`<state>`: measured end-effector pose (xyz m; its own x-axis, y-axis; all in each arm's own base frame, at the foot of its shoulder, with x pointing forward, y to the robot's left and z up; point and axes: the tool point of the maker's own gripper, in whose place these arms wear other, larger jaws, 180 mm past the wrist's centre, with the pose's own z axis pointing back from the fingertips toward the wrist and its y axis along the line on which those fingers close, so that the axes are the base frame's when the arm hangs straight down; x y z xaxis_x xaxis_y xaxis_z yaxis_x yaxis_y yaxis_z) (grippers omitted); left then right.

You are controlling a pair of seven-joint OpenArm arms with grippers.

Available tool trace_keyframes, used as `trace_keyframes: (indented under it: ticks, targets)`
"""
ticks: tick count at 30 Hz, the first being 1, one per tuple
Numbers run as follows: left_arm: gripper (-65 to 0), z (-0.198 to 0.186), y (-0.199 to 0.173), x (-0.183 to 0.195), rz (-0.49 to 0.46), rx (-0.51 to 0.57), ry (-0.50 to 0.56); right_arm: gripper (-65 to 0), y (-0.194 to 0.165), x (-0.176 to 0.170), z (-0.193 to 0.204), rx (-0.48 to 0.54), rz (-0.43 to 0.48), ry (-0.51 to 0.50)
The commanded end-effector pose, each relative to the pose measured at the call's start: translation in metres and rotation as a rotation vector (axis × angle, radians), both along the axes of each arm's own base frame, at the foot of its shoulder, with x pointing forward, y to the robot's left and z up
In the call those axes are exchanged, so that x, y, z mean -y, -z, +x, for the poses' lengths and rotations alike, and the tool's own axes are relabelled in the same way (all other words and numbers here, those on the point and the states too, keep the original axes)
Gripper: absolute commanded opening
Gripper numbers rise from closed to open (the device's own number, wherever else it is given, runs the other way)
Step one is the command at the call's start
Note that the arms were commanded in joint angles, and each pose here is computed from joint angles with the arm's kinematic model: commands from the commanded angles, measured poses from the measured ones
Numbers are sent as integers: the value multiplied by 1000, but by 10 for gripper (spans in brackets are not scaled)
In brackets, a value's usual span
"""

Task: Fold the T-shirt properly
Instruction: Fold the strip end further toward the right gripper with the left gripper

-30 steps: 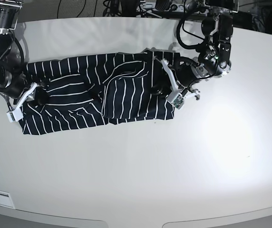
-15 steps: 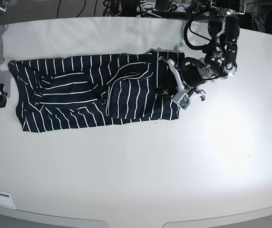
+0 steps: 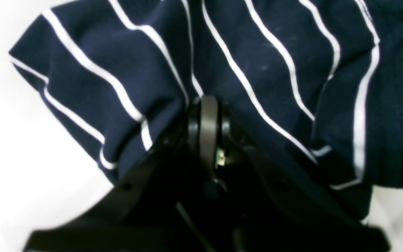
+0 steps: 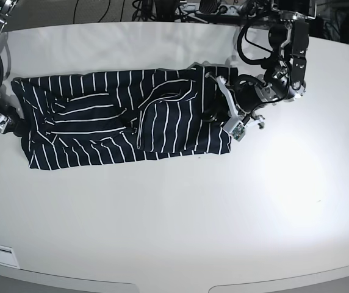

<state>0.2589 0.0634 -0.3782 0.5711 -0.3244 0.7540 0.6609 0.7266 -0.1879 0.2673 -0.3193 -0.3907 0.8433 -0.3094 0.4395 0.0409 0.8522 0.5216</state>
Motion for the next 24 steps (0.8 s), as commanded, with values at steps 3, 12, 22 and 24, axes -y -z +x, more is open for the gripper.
trace_keyframes:
  ticks: [3, 12, 22, 24]
  targets:
    - [-650, -7, 12, -12, 82, -47, 6, -256, 16, -14, -13, -94, -37, -101]
    - [-650, -7, 12, -12, 81, -46, 5, -256, 26, -70, -22, -109, 57, -298]
    - [-650, -5, 10, -11, 74, -40, 5, -469, 15, -90, -25, -66, 148, -370]
    - [-650, -3, 7, -9, 63, -27, 20, -650, 14, -88, -23, -65, 140, -372]
